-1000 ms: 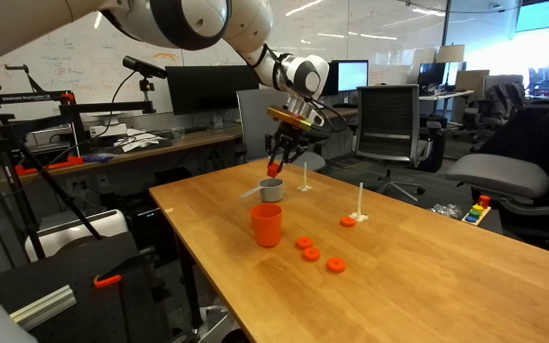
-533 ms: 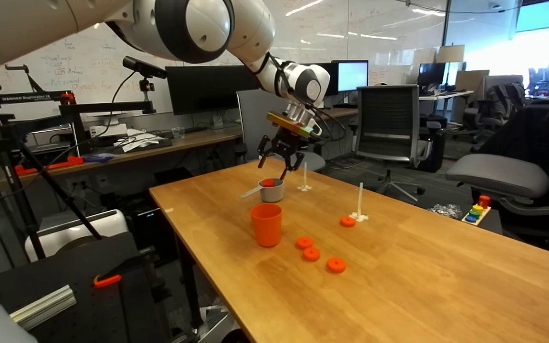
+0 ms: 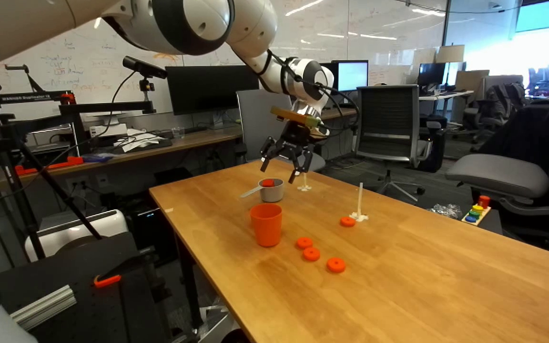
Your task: Put the three blocks in the gray cup then put the orange disks in the orange cup
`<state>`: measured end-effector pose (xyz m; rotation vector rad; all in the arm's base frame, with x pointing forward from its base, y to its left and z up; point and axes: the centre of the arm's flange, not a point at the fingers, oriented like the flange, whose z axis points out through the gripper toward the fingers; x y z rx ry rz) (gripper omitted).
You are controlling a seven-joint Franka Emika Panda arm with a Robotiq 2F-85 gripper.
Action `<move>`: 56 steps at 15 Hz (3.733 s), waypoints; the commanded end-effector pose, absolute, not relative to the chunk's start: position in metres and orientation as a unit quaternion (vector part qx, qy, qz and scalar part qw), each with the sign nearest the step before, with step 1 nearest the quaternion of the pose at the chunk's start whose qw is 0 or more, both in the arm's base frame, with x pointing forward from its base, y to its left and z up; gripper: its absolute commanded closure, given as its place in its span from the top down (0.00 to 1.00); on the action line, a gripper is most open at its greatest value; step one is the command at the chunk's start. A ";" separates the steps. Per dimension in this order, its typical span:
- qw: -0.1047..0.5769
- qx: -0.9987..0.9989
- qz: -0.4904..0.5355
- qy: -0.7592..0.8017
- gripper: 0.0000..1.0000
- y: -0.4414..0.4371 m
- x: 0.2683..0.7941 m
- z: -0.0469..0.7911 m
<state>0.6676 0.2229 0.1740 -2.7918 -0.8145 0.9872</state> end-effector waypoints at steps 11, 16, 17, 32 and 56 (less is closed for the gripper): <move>-0.132 -0.861 0.380 -0.311 1.00 0.225 0.608 0.094; -0.135 -0.855 0.375 -0.332 1.00 0.241 0.593 0.072; -0.138 -0.854 0.374 -0.334 1.00 0.242 0.592 0.070; -0.101 -0.891 0.295 -0.330 0.08 0.239 0.622 0.119; 0.104 -0.918 0.176 -0.339 0.67 0.294 0.698 0.183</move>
